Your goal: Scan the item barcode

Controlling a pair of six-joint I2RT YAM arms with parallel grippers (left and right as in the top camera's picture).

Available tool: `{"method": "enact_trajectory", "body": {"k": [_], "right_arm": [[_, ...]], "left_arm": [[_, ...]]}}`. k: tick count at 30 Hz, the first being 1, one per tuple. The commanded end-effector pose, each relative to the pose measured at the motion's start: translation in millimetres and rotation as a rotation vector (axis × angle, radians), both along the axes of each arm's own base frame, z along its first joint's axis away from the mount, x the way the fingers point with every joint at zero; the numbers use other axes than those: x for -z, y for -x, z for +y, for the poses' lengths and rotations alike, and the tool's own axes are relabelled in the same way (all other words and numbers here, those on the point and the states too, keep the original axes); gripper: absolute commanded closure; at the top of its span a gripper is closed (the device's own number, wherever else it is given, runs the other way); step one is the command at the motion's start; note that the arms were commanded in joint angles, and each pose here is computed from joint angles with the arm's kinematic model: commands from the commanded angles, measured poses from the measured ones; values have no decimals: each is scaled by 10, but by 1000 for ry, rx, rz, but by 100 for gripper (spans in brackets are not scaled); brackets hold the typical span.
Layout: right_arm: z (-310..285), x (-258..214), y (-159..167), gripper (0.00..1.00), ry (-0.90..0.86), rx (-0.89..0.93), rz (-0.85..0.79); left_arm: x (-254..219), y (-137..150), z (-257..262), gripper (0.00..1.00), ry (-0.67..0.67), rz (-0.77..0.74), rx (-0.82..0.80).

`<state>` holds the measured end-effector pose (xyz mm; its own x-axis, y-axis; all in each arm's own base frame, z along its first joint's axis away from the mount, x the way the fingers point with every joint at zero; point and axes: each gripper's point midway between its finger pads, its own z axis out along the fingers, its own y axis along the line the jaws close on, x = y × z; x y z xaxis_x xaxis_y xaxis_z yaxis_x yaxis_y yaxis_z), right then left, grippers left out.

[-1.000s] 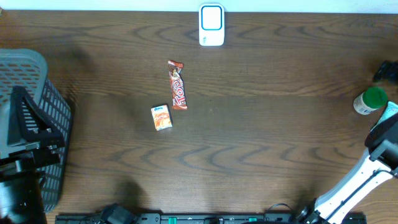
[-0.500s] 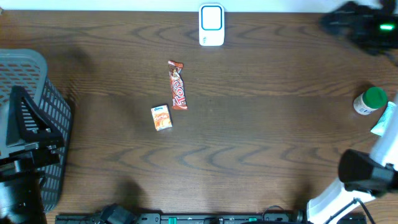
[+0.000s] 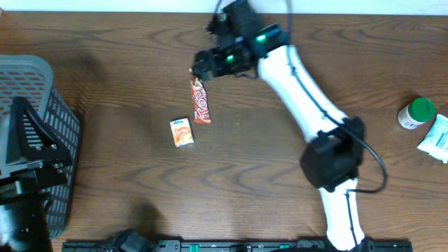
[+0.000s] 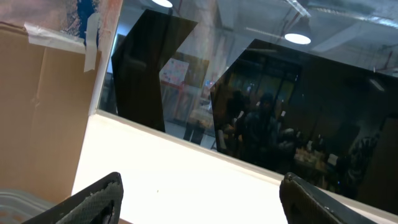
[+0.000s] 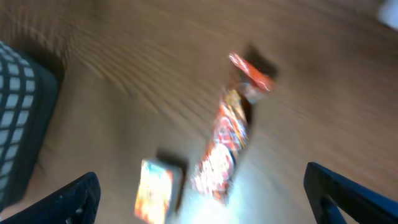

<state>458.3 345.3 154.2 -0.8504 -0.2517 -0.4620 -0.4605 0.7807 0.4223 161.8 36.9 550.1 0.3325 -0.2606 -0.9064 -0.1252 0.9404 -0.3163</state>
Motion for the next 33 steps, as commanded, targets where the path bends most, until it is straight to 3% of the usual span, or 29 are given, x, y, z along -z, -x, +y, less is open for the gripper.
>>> {"method": "enact_trajectory", "body": {"k": [1,10,16,23,31,33], "right_arm": [[126,379,-147,1,5,33,13],[224,1041,-578,1,-19,153,-17],[211,1281,-616,1,21,186,-20],[266,1582,-533,11,-8,140,48],[317,1656,-428,52,-29,-4,42],[277,1681,-386,76,-24,-14,67]], "left_arm": [[5,16,7,19,8,-7,3],[6,15,7,19,8,-7,3],[7,15,7,19,8,-7,3],[7,15,7,19,8,-7,3],[7,15,7,19,8,-7,3],[6,15,7,19,8,-7,3]]}}
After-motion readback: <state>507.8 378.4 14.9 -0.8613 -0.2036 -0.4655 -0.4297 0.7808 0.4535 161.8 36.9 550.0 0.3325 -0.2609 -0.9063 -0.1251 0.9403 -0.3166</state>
